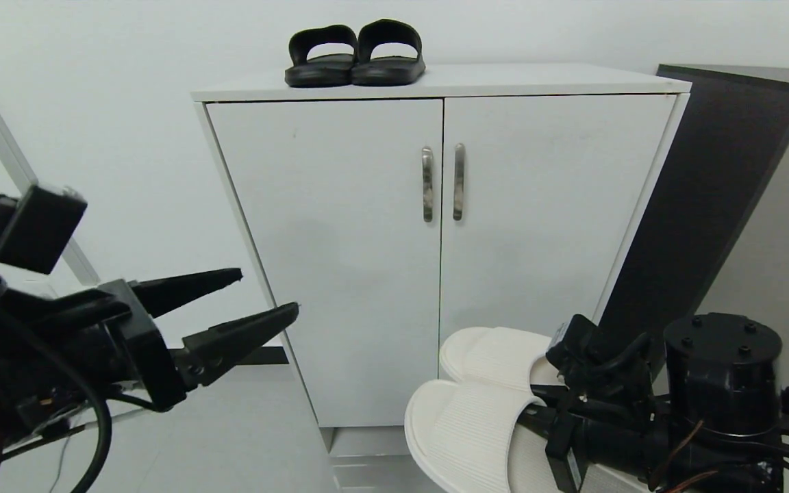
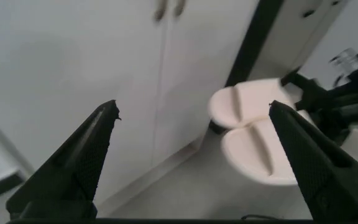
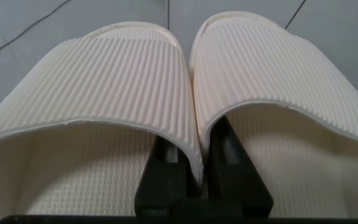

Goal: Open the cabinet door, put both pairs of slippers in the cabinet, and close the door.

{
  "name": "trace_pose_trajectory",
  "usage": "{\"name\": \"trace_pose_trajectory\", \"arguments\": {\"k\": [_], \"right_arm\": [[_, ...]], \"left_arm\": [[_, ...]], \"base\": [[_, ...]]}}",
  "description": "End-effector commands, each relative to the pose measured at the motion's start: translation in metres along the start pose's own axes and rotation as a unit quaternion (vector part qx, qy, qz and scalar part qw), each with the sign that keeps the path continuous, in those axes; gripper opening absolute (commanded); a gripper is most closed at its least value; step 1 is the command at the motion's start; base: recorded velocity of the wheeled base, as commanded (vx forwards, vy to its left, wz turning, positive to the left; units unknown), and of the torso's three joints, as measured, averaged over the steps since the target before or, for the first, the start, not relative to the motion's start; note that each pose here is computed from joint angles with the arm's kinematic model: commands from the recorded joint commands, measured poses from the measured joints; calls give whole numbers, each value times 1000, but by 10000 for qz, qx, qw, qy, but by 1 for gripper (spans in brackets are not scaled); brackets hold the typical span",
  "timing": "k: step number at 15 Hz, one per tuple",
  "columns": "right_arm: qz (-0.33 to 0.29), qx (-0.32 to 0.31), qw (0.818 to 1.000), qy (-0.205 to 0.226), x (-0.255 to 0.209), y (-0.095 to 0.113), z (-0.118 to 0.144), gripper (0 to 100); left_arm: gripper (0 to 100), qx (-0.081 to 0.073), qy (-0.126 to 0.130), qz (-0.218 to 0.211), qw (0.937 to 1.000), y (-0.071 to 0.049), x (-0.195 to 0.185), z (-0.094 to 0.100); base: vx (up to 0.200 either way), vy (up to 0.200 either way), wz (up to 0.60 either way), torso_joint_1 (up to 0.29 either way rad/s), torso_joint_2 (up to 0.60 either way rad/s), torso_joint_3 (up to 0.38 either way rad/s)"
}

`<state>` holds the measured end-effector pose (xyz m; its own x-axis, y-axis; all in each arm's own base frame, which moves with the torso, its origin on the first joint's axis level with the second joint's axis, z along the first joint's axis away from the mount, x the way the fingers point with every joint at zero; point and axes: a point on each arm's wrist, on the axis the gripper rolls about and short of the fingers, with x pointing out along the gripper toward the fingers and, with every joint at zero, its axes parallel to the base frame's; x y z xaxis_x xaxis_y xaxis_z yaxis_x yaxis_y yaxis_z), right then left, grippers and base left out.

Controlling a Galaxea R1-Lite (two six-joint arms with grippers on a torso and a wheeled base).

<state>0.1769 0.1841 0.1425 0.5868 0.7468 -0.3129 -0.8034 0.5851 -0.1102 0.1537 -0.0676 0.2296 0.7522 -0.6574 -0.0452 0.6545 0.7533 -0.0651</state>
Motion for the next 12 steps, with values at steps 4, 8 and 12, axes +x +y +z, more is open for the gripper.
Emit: {"name": "trace_pose_trajectory", "arguments": {"k": [4, 8, 12], "right_arm": [[-10, -5, 10000, -50, -2, 0, 1, 0], [-11, 9, 10000, -11, 0, 0, 0, 0], [-24, 23, 10000, 52, -1, -1, -4, 0]], "left_arm": [[100, -68, 45, -818, 9966, -15, 70, 23], [100, -349, 56, -1109, 9932, -22, 121, 32], [100, -591, -87, -1305, 9897, -25, 176, 44]], "base": [[0, 0, 0, 0, 0, 0], [0, 0, 0, 0, 0, 0], [0, 0, 0, 0, 0, 0]]}}
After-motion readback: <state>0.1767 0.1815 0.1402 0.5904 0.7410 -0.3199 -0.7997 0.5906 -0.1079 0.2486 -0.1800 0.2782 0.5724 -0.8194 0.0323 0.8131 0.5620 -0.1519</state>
